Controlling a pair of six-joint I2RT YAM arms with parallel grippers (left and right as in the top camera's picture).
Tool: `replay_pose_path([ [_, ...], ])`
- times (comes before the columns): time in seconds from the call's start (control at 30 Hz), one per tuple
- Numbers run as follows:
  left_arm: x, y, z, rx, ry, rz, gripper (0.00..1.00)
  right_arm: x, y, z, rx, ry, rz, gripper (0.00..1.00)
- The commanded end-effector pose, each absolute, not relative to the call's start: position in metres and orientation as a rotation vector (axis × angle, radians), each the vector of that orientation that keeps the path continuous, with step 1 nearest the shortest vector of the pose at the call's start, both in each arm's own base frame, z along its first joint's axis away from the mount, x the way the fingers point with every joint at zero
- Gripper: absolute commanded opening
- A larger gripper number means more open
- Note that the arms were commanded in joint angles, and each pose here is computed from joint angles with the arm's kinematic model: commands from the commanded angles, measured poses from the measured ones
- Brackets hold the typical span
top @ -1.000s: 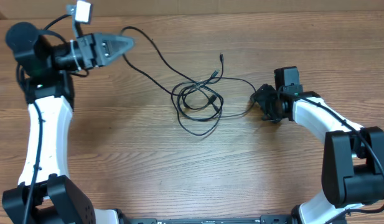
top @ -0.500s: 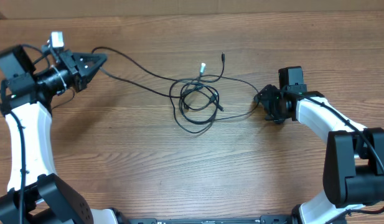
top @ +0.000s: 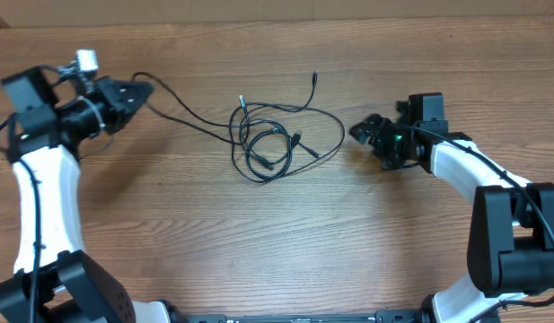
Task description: Untangle cables
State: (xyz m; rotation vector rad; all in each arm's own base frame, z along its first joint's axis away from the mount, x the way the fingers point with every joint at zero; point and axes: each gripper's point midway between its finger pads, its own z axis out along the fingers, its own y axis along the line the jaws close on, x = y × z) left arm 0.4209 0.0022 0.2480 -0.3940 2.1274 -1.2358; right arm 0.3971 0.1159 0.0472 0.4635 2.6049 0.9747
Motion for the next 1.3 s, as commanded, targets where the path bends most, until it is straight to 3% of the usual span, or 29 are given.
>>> replay_pose_path([
  [0.0,0.420,-0.028,0.262,-0.211,2.099,-1.291,0.04,0.374,0.165,0.076,0.039,2.526,1.309,0.82],
  [0.3,0.399,-0.077,0.318,0.079,1.977,-1.597,0.04,0.382,0.189,0.070,-0.069,2.514,1.148,0.82],
  [0.63,0.376,-0.093,0.349,0.214,1.933,-1.781,0.04,0.419,0.216,0.070,-0.156,2.362,0.634,0.83],
  [1.03,0.367,-0.097,0.353,0.234,1.931,-1.854,0.04,0.420,0.240,0.073,-0.217,2.290,0.525,0.80],
  [1.27,0.366,-0.101,0.353,0.229,1.942,-1.871,0.04,0.426,0.252,0.047,-0.188,2.293,0.569,0.76],
])
